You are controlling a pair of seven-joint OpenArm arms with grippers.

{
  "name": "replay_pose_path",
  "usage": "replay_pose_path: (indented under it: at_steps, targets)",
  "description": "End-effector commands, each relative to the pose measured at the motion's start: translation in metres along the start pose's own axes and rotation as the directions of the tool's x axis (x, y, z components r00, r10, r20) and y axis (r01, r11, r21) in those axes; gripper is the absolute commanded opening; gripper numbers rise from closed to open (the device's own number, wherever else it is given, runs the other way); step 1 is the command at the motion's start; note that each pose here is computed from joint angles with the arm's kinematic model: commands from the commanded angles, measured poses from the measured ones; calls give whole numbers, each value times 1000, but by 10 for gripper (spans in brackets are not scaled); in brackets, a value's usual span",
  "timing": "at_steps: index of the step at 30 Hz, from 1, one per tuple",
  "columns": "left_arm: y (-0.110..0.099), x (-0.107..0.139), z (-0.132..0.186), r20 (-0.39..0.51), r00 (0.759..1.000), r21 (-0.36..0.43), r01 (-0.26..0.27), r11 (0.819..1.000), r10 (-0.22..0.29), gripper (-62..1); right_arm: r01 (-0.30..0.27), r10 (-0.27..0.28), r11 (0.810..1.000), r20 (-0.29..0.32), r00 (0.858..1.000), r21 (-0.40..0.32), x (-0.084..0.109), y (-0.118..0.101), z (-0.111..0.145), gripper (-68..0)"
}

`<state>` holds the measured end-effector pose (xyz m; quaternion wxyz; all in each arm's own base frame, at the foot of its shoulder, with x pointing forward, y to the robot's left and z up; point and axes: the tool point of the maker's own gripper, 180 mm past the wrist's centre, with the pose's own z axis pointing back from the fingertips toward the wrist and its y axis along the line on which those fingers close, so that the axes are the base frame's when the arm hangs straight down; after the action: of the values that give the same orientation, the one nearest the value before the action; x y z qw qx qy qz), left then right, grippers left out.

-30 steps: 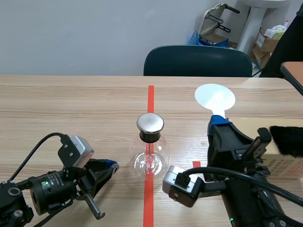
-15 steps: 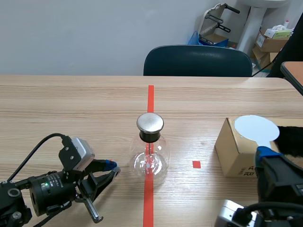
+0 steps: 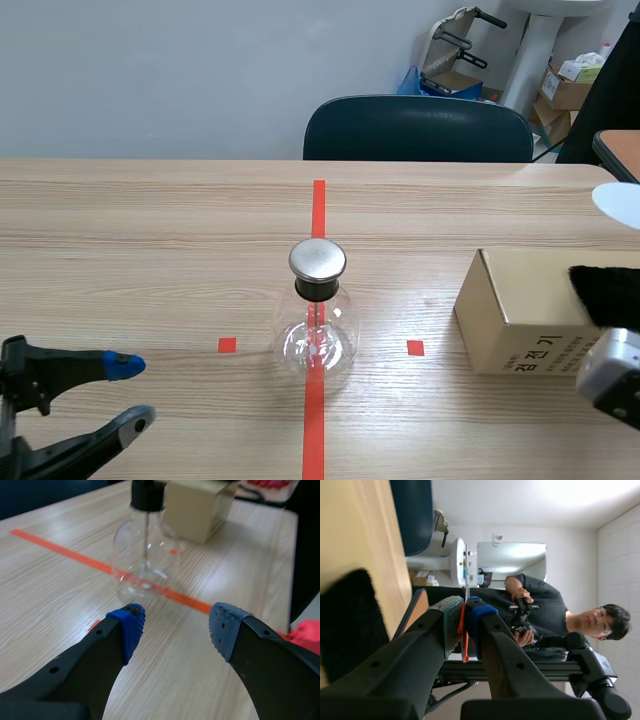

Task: Do the electroscope experiment

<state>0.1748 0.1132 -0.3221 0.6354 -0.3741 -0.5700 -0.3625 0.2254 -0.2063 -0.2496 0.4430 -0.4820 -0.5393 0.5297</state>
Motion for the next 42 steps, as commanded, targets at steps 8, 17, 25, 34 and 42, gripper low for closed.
replay_pose_path:
  at_steps: [8, 17, 25, 34, 42]
  targets:
    - [-42, 42, 33, 135, 986, -97, -90, 991, 103, -294, 27, -20, 994, 66, 998, -109, -14, -19, -5, -655]
    - [-56, 46, 38, 147, 986, -93, -61, 994, 74, -294, 20, -16, 998, 61, 998, -57, -26, 18, 15, -655]
    - [-54, 49, 38, 169, 984, -75, -49, 996, 62, -294, 28, -28, 1000, 42, 999, -2, -34, 46, 35, -655]
    - [-54, 58, 40, 220, 973, -75, -49, 996, 64, -197, 21, -20, 999, -7, 1000, 32, -45, 63, 45, -656]
    - [-54, 57, 40, 210, 976, -74, -49, 996, 64, -197, -7, 10, 996, -30, 999, 90, -51, 84, 47, -656]
